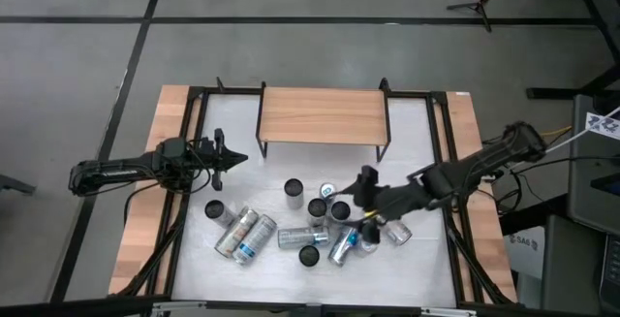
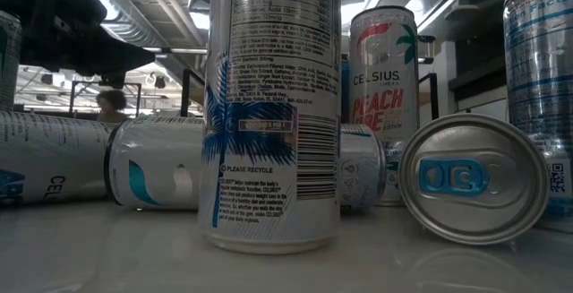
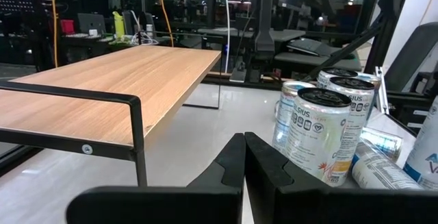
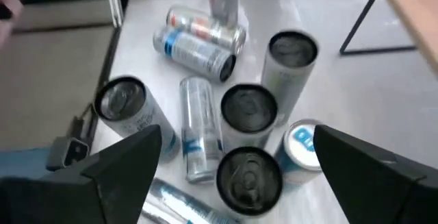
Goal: Sort soda cans
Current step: Put the middle white pink soda can on the shelf
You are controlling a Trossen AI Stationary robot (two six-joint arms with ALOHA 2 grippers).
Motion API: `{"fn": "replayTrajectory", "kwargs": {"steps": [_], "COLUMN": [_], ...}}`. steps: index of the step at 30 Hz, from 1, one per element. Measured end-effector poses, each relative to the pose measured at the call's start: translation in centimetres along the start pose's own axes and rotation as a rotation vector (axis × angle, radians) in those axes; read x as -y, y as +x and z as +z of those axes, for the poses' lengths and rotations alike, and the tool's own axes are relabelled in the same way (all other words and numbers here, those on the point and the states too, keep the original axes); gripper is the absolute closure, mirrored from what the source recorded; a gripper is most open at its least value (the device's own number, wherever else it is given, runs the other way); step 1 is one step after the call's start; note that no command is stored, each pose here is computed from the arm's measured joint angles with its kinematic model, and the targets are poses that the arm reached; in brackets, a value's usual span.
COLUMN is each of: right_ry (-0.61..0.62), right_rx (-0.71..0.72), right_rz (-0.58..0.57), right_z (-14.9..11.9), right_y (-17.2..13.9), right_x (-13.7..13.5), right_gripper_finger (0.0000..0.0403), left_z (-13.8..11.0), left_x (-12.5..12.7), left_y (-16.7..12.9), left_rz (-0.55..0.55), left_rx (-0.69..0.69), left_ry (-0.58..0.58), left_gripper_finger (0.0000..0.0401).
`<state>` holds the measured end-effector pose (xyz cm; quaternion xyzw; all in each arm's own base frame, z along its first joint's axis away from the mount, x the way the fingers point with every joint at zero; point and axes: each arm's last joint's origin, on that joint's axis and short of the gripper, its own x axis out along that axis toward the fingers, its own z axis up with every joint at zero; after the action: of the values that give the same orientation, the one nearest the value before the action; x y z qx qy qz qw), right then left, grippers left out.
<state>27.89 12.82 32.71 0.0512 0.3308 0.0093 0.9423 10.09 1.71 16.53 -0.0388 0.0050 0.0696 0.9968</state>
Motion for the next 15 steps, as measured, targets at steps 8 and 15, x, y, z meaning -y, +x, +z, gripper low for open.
{"fn": "replayTrajectory", "kwargs": {"steps": [8,15], "right_ry": [-0.025,0.039], "right_rx": [-0.088,-0.105], "right_rz": [-0.057,-0.108], "right_z": [-0.7,-1.0], "right_y": [2.2,2.4], "right_x": [-0.4,-0.2], "right_gripper_finger": [0.0024,0.0024], "left_z": [0.0,0.0], "left_x": [0.0,0.0], "left_y": [0.0,0.0], "left_rz": [-0.002,-0.002], "left_rx": [0.000,-0.001], "left_ry": [0.000,0.000], "left_gripper_finger": [0.0401,0.0401]}}
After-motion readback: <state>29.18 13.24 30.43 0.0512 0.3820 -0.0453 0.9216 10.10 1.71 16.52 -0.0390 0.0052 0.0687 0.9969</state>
